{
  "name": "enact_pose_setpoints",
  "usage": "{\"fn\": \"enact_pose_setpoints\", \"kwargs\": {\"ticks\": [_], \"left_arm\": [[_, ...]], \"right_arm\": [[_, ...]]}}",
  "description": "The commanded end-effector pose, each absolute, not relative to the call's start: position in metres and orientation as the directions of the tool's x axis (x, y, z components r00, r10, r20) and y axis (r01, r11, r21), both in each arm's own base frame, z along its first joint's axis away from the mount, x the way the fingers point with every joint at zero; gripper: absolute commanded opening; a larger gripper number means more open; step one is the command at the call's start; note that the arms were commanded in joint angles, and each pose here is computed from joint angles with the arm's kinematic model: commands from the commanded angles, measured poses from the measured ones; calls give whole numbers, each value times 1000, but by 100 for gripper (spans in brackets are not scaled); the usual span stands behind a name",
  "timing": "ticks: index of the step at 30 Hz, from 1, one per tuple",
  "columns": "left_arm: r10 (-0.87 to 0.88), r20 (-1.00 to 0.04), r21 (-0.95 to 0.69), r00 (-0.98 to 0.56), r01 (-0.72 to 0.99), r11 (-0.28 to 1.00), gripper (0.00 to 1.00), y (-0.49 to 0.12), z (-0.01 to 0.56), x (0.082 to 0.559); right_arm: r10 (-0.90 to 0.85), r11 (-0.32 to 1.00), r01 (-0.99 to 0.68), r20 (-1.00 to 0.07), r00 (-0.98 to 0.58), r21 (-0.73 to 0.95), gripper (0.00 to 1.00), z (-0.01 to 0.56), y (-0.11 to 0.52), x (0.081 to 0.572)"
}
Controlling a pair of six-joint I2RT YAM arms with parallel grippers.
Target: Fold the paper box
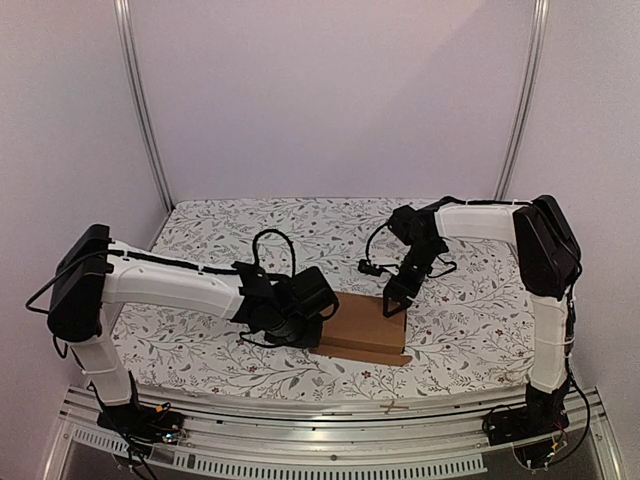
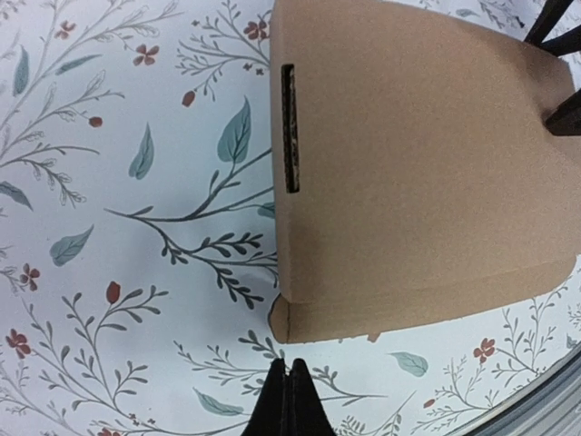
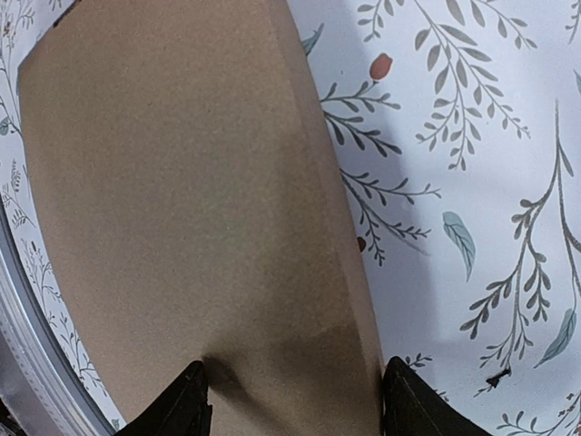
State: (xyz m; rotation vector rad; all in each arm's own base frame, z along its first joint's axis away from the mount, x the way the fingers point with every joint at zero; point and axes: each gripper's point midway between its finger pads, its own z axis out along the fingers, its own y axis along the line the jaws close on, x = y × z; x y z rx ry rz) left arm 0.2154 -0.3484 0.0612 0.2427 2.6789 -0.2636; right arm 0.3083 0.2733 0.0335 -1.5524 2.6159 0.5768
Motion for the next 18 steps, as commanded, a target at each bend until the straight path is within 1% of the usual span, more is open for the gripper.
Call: {"fn": "enact_pose_setpoints", "kwargs": {"ticks": [1, 9, 18], "left_arm": [[139, -376, -76, -916, 180, 981, 0, -332, 32, 211], [146, -376, -69, -915, 185, 980, 0, -338, 24, 214], [146, -377, -5, -915, 159, 987, 0, -325, 17, 220]], "right_arm": [[-845, 445, -842, -169, -508, 305, 63, 18, 268, 304], [-843, 448, -839, -166, -512, 309, 63, 19, 268, 304], [-843, 448, -836, -162, -513, 316, 63, 18, 269, 303]]}}
